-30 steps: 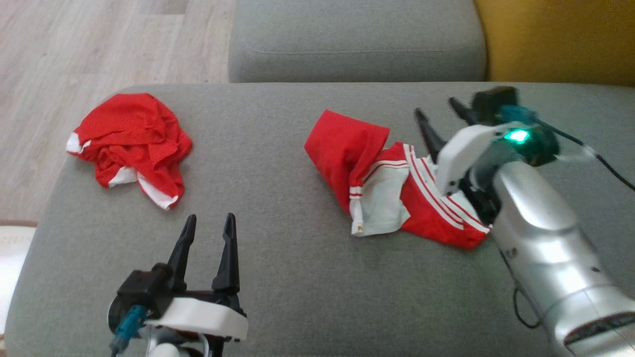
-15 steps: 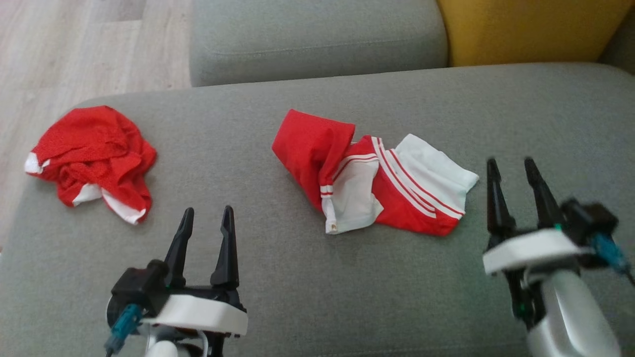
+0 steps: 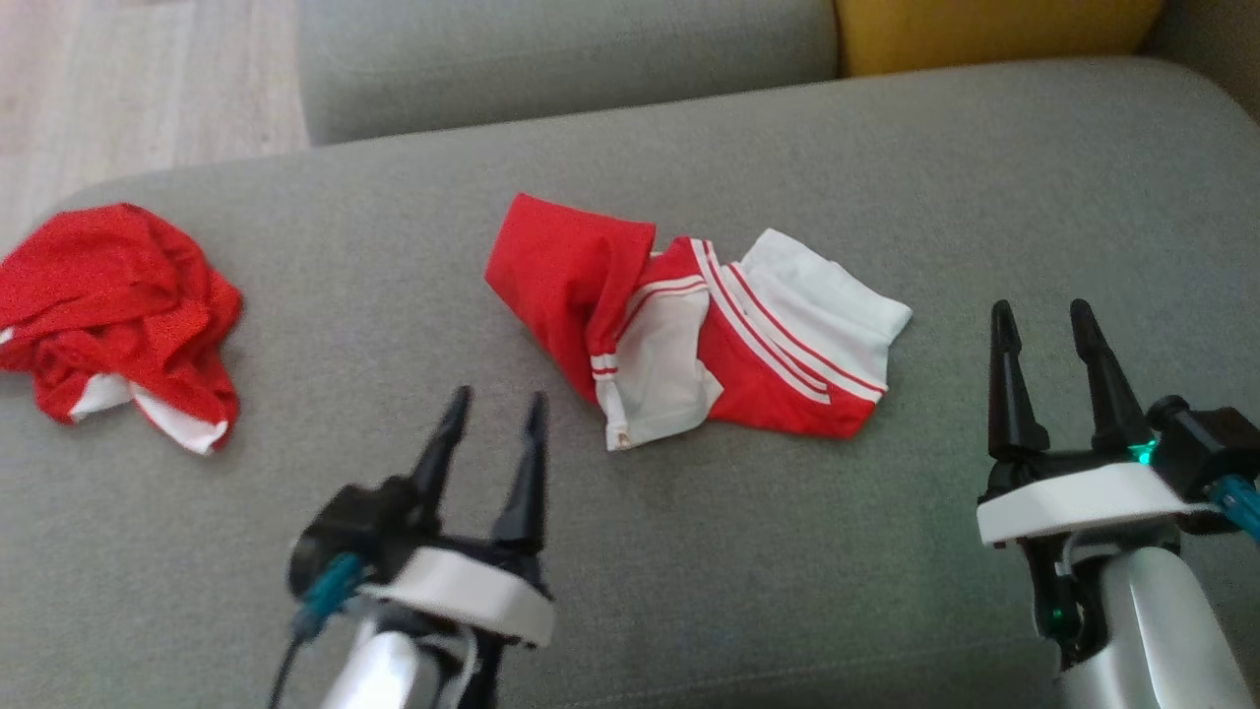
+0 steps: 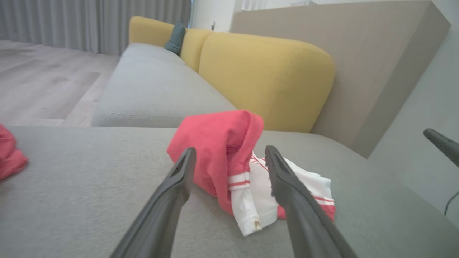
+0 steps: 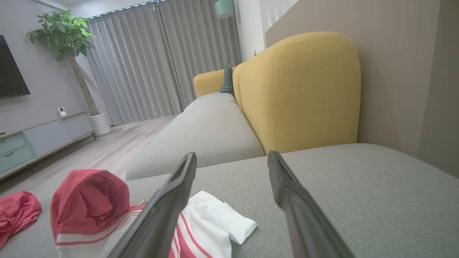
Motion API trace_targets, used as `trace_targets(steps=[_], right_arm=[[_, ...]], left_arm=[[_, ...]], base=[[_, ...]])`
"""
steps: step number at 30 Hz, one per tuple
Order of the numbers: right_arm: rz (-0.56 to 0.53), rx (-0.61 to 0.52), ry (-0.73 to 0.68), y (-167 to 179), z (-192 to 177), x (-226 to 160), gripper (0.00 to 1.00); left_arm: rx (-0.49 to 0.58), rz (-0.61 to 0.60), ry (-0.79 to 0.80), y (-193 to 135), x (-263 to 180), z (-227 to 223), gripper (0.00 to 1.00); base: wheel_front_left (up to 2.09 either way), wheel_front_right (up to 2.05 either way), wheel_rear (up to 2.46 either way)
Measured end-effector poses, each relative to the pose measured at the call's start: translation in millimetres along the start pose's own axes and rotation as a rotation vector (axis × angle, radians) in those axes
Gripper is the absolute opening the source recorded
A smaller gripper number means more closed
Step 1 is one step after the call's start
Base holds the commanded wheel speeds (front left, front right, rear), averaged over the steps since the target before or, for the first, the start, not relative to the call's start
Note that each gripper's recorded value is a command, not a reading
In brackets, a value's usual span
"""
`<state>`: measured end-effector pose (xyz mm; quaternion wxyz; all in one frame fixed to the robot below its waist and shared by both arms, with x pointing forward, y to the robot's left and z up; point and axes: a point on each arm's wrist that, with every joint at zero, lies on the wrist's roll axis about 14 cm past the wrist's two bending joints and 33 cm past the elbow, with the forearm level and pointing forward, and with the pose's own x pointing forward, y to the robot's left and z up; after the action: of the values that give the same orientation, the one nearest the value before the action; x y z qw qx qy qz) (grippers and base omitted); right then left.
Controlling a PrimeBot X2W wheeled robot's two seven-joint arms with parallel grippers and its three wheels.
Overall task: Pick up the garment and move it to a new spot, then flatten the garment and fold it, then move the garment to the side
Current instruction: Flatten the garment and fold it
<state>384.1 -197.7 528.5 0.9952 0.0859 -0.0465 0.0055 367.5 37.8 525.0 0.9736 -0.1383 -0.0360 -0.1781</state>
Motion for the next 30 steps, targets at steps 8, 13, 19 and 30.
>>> trace_targets(steps=[8, 13, 19, 30], right_arm=[[-0.042, -0.003, 0.059, -15, -19, 2, 1.0], [-0.073, -0.008, 0.047, -26, -17, 8, 1.0], [-0.124, -0.009, 0.057, -43, -23, 2, 1.0], [-0.102, 0.012, 0.053, -34, -25, 1, 1.0]], left_arm=[[0.015, -0.143, 0.231, -33, 28, -71, 1.0], [0.028, -0.169, 0.391, -37, 34, -115, 1.0], [0.019, -0.196, 0.453, -44, 42, -135, 0.83], [0.019, -0.059, 0.327, -13, 57, -102, 0.0]], base=[[0.0, 0.0, 0.0], [0.0, 0.0, 0.0], [0.0, 0.0, 0.0], [0.0, 0.0, 0.0]])
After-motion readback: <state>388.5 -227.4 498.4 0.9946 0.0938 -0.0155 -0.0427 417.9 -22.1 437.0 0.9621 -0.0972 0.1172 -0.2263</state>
